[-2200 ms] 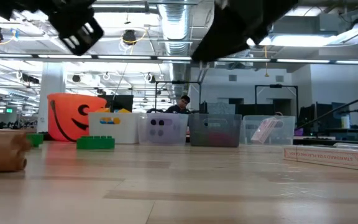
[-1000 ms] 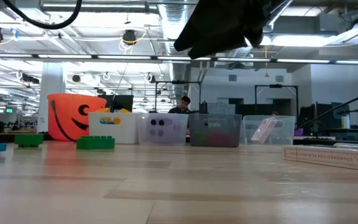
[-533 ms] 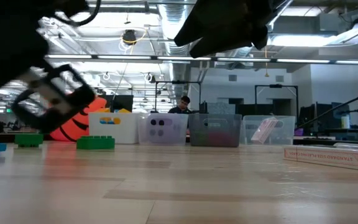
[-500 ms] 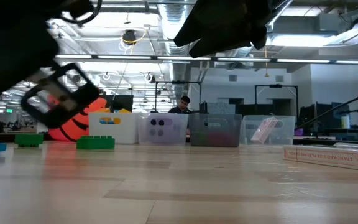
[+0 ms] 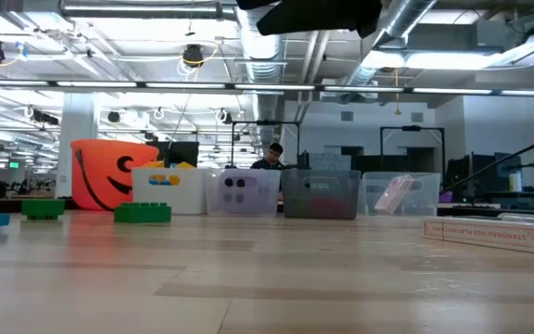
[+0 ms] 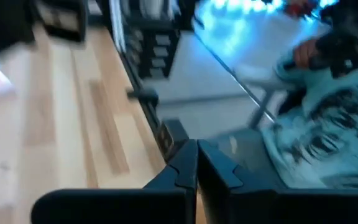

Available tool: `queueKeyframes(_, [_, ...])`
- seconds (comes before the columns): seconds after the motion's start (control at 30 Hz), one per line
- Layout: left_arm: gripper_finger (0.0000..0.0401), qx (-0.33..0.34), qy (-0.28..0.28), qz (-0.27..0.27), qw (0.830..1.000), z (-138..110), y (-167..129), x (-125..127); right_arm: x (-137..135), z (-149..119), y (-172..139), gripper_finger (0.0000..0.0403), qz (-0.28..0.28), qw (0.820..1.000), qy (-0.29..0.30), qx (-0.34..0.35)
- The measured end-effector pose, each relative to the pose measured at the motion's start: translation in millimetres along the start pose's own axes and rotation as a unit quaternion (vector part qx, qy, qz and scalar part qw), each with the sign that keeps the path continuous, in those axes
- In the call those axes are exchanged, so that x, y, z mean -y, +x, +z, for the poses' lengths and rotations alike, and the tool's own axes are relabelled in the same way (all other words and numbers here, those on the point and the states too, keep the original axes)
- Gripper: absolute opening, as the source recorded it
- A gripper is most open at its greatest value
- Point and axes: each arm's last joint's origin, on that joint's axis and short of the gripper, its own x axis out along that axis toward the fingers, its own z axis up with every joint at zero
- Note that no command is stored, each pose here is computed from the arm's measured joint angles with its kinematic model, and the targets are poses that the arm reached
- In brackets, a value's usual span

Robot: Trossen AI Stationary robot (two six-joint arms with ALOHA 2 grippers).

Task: Pick & Place Toys
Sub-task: Put the brown game piece into the black bin

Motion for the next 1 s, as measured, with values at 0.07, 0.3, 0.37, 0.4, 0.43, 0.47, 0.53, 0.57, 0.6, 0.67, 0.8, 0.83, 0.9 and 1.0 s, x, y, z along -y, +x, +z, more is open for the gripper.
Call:
queueKeyframes(0.07, [0.0000, 0.032, 0.017, 0.025, 0.999, -0.7, -9.5, 18.1, -1.6, 0.1, -1.4, 0.0193, 0.002, 1.000, -0.001, 0.003])
queueKeyframes(0.3, [0.0000, 0.107, 0.037, 0.161, 0.980, -22.7, -29.2, 61.2, -1.3, 2.4, -0.3, 0.0193, 0.004, 1.000, 0.010, 0.011])
queueKeyframes(0.37, [0.0000, 0.118, 0.025, 0.185, 0.975, -26.8, -29.0, 63.0, -1.2, 3.2, 0.0, 0.0193, 0.004, 1.000, 0.014, 0.014])
queueKeyframes(0.4, [0.0000, 0.119, 0.016, 0.187, 0.975, -28.6, -27.3, 63.0, -1.5, 4.0, -0.1, 0.0193, 0.005, 1.000, 0.017, 0.017])
queueKeyframes(0.43, [0.0000, 0.118, 0.010, 0.188, 0.975, -31.7, -24.4, 62.7, -1.7, 4.6, -0.1, 0.0193, 0.006, 1.000, 0.020, 0.019])
queueKeyframes(0.47, [0.0000, 0.113, 0.007, 0.188, 0.976, -35.2, -20.6, 61.7, -1.8, 5.0, -0.1, 0.0193, 0.007, 1.000, 0.021, 0.021])
queueKeyframes(0.53, [0.0000, 0.102, 0.005, 0.180, 0.978, -42.7, -11.6, 60.0, -2.9, 5.8, -0.7, 0.0193, 0.010, 0.999, 0.027, 0.025])
queueKeyframes(0.57, [0.0000, 0.095, 0.008, 0.177, 0.980, -45.4, -6.2, 60.4, -3.9, 6.2, -1.5, 0.0193, 0.012, 0.999, 0.035, 0.028])
queueKeyframes(0.6, [0.0000, 0.090, 0.010, 0.172, 0.981, -46.8, -0.5, 62.3, -4.9, 6.3, -2.5, 0.0193, 0.014, 0.998, 0.045, 0.030])
queueKeyframes(0.67, [0.0000, 0.082, 0.018, 0.168, 0.982, -49.5, 10.3, 67.5, -6.9, 5.8, -4.3, 0.0193, 0.018, 0.997, 0.065, 0.030])
queueKeyframes(0.8, [0.0000, 0.065, 0.048, 0.143, 0.986, -51.9, 28.9, 85.7, -12.5, 5.5, -9.7, 0.0193, 0.030, 0.994, 0.100, 0.035])
queueKeyframes(0.83, [0.0000, 0.064, 0.052, 0.138, 0.987, -52.5, 31.9, 90.2, -13.9, 5.2, -11.1, 0.0193, 0.033, 0.993, 0.105, 0.035])
queueKeyframes(0.9, [0.0000, 0.062, 0.055, 0.133, 0.988, -54.6, 36.0, 97.6, -15.6, 5.2, -12.8, 0.0193, 0.036, 0.993, 0.111, 0.037])
queueKeyframes(1.0, [0.0000, 0.056, 0.054, 0.121, 0.990, -61.1, 37.3, 105.0, -17.9, 6.4, -14.9, 0.0193, 0.043, 0.990, 0.129, 0.043])
